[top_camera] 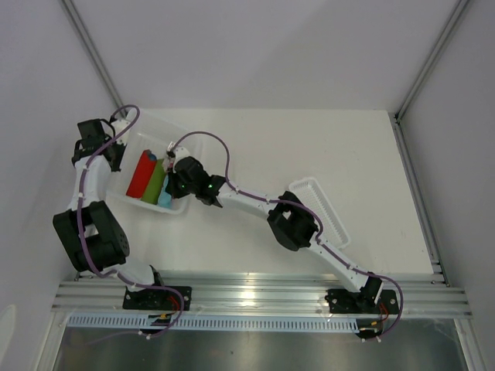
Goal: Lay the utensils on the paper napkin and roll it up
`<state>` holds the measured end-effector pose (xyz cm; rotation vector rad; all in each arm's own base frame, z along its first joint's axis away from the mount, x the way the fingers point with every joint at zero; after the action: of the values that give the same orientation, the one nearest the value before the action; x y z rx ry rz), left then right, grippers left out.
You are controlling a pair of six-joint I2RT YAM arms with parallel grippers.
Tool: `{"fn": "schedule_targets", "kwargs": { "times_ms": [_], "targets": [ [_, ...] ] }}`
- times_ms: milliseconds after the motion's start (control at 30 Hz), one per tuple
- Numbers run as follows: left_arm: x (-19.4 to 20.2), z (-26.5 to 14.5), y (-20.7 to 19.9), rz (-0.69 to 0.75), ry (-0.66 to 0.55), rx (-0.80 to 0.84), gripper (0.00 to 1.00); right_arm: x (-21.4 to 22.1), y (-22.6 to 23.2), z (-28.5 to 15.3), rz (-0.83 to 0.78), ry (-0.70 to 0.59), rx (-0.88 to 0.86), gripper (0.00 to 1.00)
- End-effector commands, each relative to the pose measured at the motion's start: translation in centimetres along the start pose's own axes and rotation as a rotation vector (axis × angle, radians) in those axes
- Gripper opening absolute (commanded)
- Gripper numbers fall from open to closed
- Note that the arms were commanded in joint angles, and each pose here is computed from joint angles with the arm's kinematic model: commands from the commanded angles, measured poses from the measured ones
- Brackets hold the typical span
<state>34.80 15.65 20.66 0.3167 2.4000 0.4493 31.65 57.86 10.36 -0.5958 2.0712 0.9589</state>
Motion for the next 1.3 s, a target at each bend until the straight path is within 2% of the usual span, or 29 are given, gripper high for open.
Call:
{"fn": "schedule_targets", "kwargs": {
  "times_ms": [0, 100, 367, 733, 900, 1033, 1167, 1267],
  "targets": [
    [1.5, -0.1, -1.1, 0.052, 0.038, 0.054, 0.06, 1.0, -0.9, -0.8, -0.005, 0.071, 0.028, 0.0],
    [1.8, -0.1, -1.2, 0.048, 0.044, 0.054, 0.01, -0.2, -0.3, -1.2, -0.001, 0.041, 0.007, 0.0],
    [2.3, 0.5, -1.6, 0.041, 0.062, 0.061, 0.01, -4.5, 2.0, -2.1, 0.007, -0.104, -0.089, 0.0],
    [3.1, 1.3, -1.8, 0.027, 0.086, 0.079, 0.01, -7.2, 4.2, -1.2, 0.013, -0.269, -0.221, 0.0],
    [3.4, 1.5, -1.8, 0.02, 0.091, 0.083, 0.01, -7.3, 5.5, -1.0, -0.056, -0.303, -0.274, 0.0],
    [3.4, 1.6, -1.9, 0.017, 0.089, 0.088, 0.01, -6.1, 4.7, 0.4, -0.084, -0.31, -0.291, 0.0],
    [3.5, 1.7, -1.9, 0.017, 0.092, 0.087, 0.01, -3.4, 1.9, 2.0, 0.032, -0.23, -0.236, 0.0],
    [3.7, 1.9, -1.7, 0.014, 0.103, 0.078, 0.01, -2.0, 1.1, 2.0, 0.052, -0.195, -0.2, 0.0]
  ]
}}
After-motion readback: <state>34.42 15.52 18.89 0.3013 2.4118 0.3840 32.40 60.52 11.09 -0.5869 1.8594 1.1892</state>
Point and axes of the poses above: each gripper's point midway between its finger pads, its own z axis out along the fingers, its own y axis along the line the jaws close on, x = y × z, the point moved 6 cm from there along -z, back along the fingers, and after that the axes turned 1 degree about -z, right-handed, at the moved point
